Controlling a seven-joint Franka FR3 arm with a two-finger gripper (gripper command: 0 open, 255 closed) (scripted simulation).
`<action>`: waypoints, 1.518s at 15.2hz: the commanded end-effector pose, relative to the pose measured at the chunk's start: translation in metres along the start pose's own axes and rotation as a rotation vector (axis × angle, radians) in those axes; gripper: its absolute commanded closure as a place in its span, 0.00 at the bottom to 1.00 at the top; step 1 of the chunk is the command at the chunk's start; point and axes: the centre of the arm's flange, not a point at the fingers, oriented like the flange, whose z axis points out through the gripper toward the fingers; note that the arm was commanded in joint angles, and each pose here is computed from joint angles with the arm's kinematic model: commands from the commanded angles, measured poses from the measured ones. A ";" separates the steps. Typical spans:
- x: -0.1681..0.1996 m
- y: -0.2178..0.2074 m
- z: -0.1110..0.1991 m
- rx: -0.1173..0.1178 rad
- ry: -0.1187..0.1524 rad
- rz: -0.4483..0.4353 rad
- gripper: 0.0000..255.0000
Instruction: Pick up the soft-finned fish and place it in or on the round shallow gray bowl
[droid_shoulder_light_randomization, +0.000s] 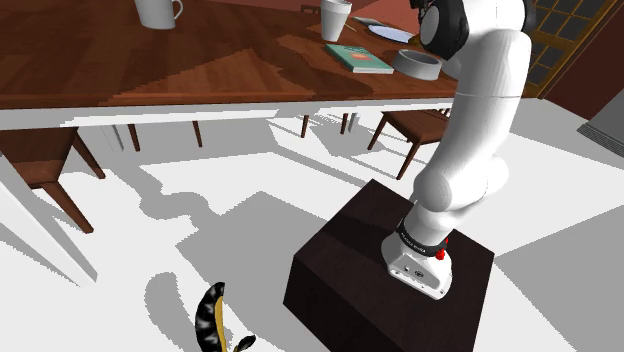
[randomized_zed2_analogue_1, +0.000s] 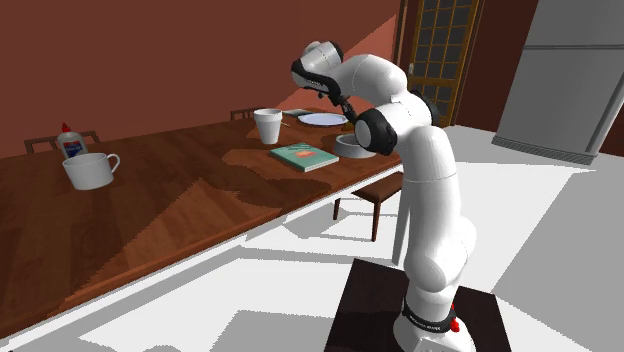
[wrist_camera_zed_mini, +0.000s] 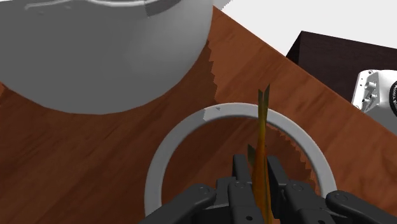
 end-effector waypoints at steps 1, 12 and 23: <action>0.006 0.001 0.008 0.000 0.000 0.000 1.00; 0.024 0.003 0.033 0.000 0.000 0.000 1.00; 0.024 0.003 -0.006 0.000 0.000 0.000 0.00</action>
